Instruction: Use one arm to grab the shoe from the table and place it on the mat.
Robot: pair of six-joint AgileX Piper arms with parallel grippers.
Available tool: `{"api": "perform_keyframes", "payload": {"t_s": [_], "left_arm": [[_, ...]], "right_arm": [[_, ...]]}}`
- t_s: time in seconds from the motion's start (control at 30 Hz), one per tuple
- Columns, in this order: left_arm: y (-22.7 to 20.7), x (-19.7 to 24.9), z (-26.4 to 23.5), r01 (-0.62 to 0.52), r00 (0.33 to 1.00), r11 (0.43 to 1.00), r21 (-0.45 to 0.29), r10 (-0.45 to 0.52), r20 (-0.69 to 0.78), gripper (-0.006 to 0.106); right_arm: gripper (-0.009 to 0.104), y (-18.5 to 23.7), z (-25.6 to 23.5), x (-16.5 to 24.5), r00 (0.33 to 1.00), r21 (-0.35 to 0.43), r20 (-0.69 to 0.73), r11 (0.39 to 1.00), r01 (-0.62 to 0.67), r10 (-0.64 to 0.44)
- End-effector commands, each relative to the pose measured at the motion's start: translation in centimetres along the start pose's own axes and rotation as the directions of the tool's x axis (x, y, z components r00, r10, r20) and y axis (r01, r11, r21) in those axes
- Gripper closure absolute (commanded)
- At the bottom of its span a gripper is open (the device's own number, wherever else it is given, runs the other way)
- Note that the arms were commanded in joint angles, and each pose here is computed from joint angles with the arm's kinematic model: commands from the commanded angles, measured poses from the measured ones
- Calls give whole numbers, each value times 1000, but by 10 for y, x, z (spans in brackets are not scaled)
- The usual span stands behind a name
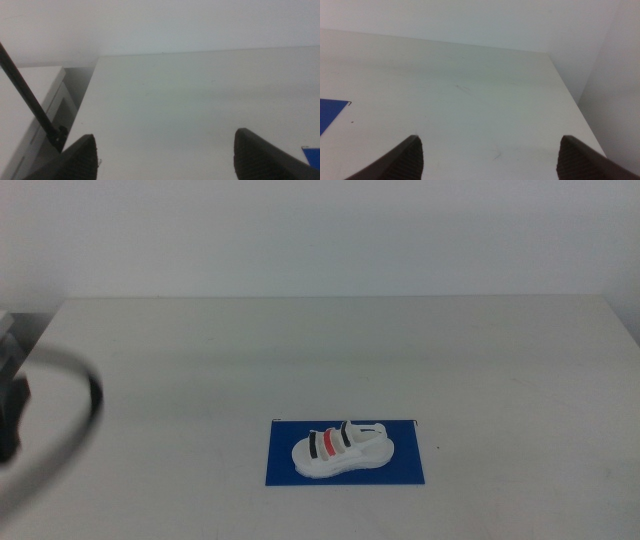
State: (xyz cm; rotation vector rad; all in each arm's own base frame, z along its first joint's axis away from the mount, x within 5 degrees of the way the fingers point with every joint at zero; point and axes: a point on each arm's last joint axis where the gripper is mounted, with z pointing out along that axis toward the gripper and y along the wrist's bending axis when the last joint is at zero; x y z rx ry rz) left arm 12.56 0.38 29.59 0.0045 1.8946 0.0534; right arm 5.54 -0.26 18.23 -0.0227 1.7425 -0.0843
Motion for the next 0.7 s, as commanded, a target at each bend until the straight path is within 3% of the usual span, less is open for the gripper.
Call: {"api": "perform_keyframes", "payload": {"t_s": [0.0, 0.33, 0.67], "left_arm": [[-1, 8, -10, 33, 984, 999, 14, -34, 172, 7], [-4, 100, -29, 67, 961, 997, 27, -72, 266, 7], [-5, 116, -35, 65, 938, 998, 28, -70, 339, 7]], "right_arm": [[17, 0, 0, -5, 998, 8, 65, 1000, 18, -18], [17, 0, 0, -5, 998, 8, 65, 1000, 18, -18], [17, 0, 0, -5, 998, 8, 65, 1000, 18, -18]]}}
